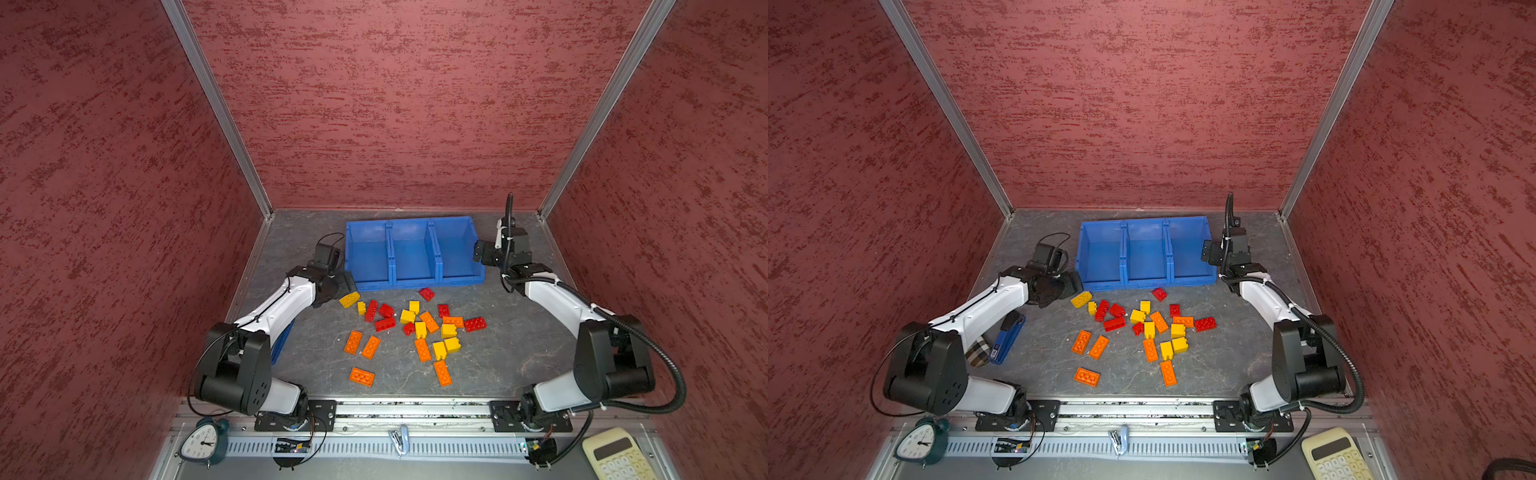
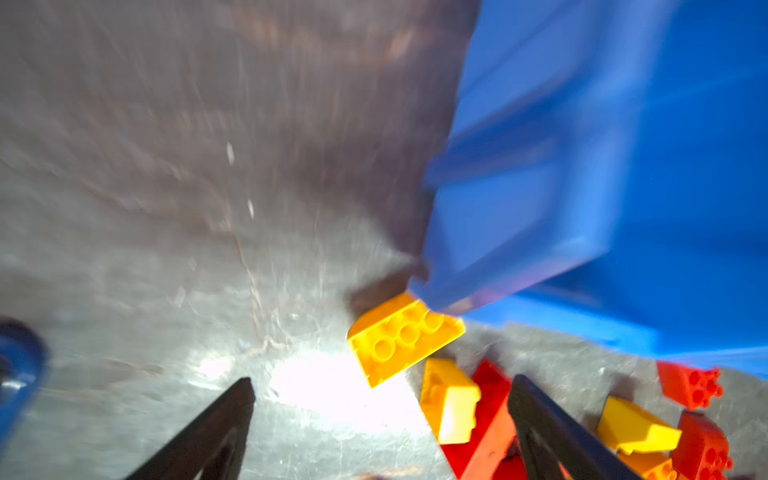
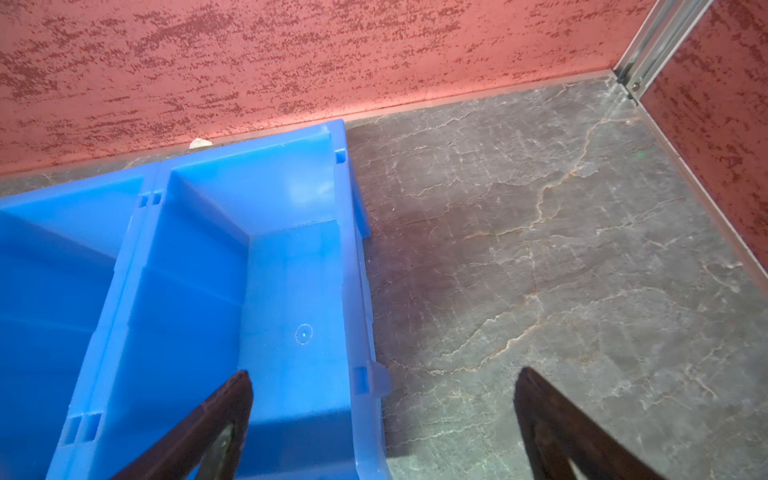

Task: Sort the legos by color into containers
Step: 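Lower the left gripper onto a yellow brick beside the bin and grasp it, then lift the yellow brick and drop it into the bin compartment nearest the left gripper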

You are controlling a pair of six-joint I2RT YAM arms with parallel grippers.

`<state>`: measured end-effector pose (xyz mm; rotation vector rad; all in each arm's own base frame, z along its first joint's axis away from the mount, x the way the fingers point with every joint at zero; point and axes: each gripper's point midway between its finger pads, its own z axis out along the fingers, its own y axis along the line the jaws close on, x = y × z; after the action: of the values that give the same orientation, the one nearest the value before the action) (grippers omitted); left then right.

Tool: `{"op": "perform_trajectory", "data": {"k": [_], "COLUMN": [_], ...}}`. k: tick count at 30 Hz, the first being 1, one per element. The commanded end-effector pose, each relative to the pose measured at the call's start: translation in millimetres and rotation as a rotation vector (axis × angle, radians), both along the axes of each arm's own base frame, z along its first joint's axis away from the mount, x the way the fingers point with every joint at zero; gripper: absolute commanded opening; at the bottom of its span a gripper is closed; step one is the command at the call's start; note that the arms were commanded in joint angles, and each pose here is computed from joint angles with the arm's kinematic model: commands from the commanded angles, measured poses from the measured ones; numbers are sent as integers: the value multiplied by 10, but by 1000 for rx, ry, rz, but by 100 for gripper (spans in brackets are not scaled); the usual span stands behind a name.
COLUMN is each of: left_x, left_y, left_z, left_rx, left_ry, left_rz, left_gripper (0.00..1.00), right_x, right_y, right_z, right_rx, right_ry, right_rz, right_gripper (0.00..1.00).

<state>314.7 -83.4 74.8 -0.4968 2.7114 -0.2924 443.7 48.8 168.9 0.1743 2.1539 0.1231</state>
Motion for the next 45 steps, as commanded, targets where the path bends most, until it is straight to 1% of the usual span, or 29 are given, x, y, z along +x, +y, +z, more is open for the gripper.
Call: {"op": "perform_trajectory", "data": {"k": [1,6,9,13,14,16,18,21,24,26,29,32,33,35,36,39,41,43,45], "left_x": [135,159,224,338,376,410,382,253,87,17,10,43,52,74,84,93,92,77,69], "left_y": [-279,-134,-226,-242,-256,-296,-373,-526,-597,-579,-484,-457,-450,-432,-435,-447,-431,-423,-409], "left_z": [48,-212,-284,-381,-404,-445,-468,-468,-512,-536,-568,-611,-624,-626,-613,-563,-530,-497,-464], "left_rx": [-117,12,60,195,206,215,218,225,215,227,267,290,297,308,303,288,287,278,271], "left_ry": [-85,-19,-10,11,16,31,42,33,51,66,85,103,108,101,91,63,47,30,12], "left_rz": [-103,-100,-153,-208,-221,-243,-280,-355,-396,-395,-349,-325,-320,-307,-304,-307,-303,-303,-300], "left_gripper": [91,90,89,89,89,88,85,82,76,74,74,67,63,58,56,54,53,49,46], "right_x": [86,74,75,77,81,80,71,53,55,76,108,131,135,134,128,141,187,237,235], "right_y": [-29,-37,-27,-26,-26,-25,-35,-46,-32,-13,27,65,99,269,380,609,662,696,838], "right_z": [161,140,134,143,136,141,137,138,117,115,95,104,102,86,65,-25,-93,-170,-233], "right_rx": [-2,-6,-2,-3,-5,-8,-11,-14,-12,-9,0,8,17,43,60,74,53,58,88], "right_ry": [-52,-51,-50,-53,-51,-52,-48,-52,-52,-52,-45,-46,-47,-46,-37,-4,13,42,64], "right_rz": [-27,-28,-26,-23,-22,-21,-24,-27,-20,-12,8,25,45,143,200,294,289,281,337], "right_gripper": [99,99,99,99,99,99,99,99,99,99,99,99,99,99,99,99,99,99,98]}}
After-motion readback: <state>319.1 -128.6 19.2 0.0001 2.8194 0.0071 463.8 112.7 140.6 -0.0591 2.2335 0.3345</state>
